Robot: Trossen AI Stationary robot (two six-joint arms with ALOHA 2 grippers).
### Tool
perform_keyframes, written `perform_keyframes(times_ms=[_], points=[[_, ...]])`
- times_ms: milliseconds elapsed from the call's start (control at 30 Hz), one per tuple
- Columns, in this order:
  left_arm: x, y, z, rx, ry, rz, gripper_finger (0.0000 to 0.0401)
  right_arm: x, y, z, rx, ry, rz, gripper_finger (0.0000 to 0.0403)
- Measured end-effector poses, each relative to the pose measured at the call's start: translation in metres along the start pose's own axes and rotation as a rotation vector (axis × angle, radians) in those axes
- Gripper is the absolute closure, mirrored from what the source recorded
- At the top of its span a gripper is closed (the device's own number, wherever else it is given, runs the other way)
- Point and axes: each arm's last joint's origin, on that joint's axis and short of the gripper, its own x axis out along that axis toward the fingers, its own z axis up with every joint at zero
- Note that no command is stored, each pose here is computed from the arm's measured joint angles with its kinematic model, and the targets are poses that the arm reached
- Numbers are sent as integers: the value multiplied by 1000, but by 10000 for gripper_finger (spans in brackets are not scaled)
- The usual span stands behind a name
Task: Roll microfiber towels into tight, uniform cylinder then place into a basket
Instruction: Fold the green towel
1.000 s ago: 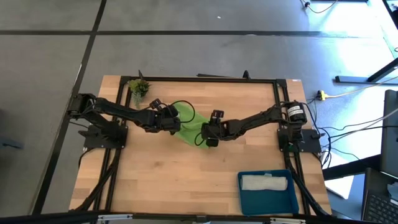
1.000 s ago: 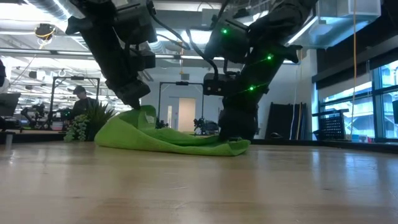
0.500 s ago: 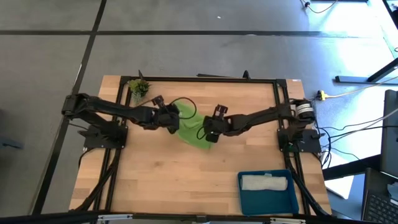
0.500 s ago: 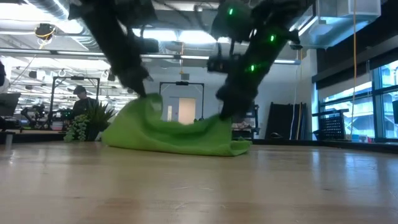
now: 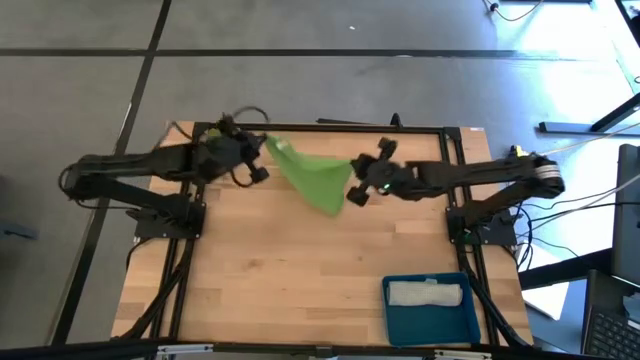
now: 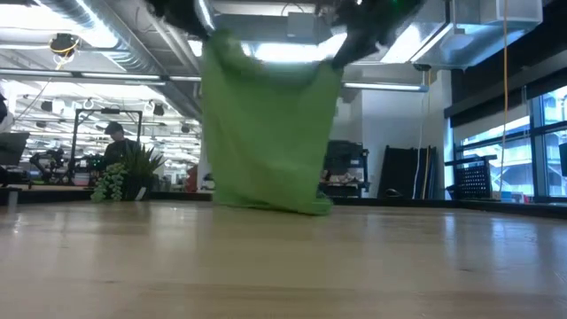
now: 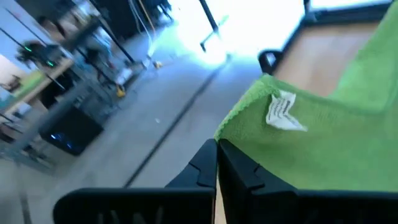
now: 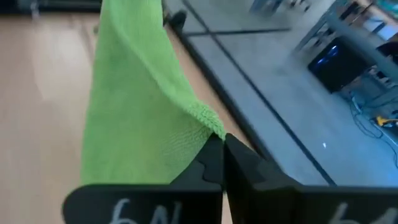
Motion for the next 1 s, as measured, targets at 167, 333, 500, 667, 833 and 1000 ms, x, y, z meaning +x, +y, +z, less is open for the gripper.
perform_keyframes(times_ms=[167,333,500,667,833,1000], points=[[-17,29,22,-3,-75,49,401,-25,-28,13,40,-81,-71,401],[-21,47,35,-7,-99,106,401,-44,-51,38,41,-163,-123,402],[-12,53,35,7,-73,153,401,-50,-69,56,18,-194,-169,402],[3,59,39,16,-89,158,401,-46,-87,61,13,-187,-222,402],[24,61,40,78,-81,127,401,-39,-98,59,15,-170,-228,402],[36,57,42,110,-101,69,401,-38,-100,60,-23,-171,-249,402]])
